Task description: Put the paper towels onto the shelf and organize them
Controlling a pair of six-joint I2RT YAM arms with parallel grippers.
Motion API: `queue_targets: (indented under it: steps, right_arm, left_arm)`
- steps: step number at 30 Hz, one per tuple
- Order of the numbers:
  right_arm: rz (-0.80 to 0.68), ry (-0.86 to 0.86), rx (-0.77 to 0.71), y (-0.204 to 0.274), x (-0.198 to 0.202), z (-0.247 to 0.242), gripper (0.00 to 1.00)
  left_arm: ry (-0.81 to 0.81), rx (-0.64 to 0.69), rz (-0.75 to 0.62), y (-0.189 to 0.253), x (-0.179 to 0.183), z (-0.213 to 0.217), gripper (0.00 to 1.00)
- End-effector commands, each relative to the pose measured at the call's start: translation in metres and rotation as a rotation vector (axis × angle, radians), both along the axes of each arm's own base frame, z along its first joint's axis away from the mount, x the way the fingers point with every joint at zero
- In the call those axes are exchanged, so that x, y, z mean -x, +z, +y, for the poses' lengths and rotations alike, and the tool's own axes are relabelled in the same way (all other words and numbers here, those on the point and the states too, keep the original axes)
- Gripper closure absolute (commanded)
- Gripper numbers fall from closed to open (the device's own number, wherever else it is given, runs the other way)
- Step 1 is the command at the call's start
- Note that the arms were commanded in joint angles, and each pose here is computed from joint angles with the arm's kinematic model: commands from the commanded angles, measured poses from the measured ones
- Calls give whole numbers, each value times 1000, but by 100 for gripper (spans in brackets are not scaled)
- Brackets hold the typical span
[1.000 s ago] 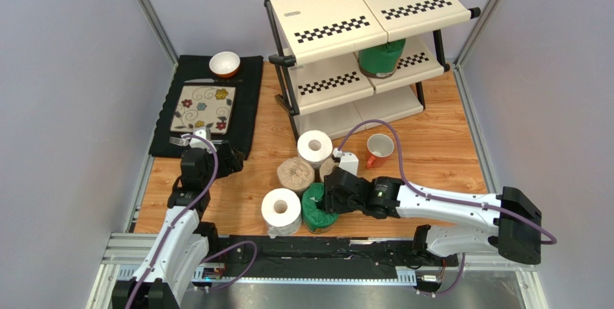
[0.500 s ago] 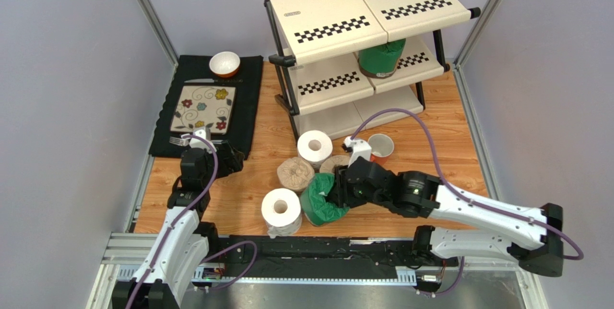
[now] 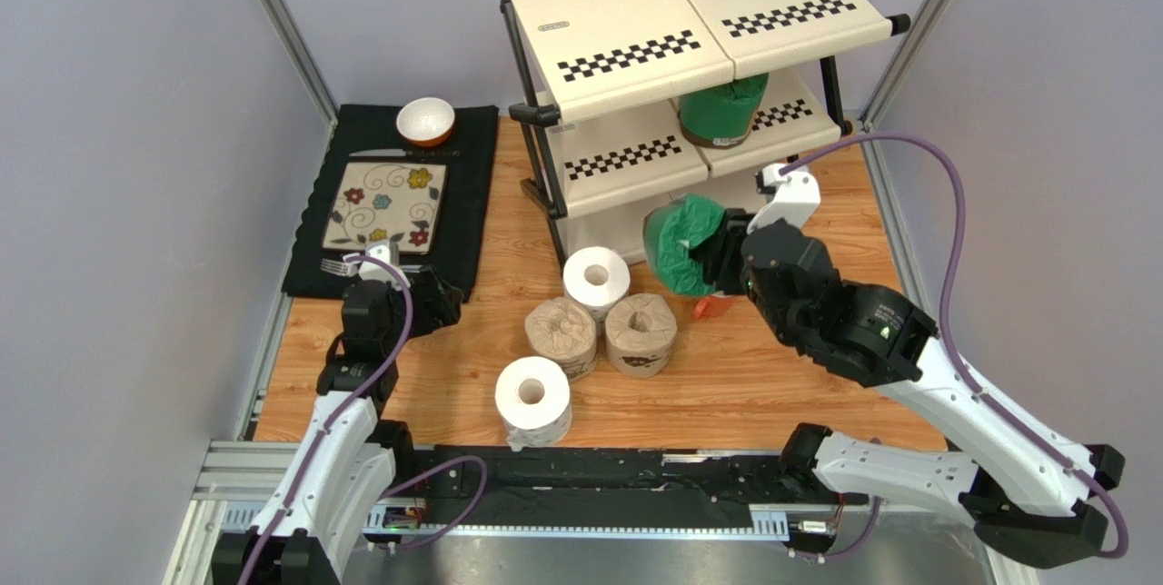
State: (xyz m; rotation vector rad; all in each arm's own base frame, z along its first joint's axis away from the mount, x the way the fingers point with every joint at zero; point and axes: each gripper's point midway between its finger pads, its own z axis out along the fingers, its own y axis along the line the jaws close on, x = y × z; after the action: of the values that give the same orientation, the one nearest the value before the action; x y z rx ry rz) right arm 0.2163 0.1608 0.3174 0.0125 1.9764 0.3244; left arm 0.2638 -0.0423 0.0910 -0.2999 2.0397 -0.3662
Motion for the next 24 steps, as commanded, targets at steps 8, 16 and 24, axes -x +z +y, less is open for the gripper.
queue_targets:
  steps: [8,16,24]
  right_arm:
    - [-247,-61,-96,101,-78,-2,61]
    - [-241,-52,-114,100,-119,12,62]
    - [-257,-75,-163,96,-149,12,62]
  left_arm:
    - [-7,8,-48,18,-6,-1,7]
    - [-8,10,-48,18,-7,-2,7]
    - [-11,11,-42,15,-7,-2,7]
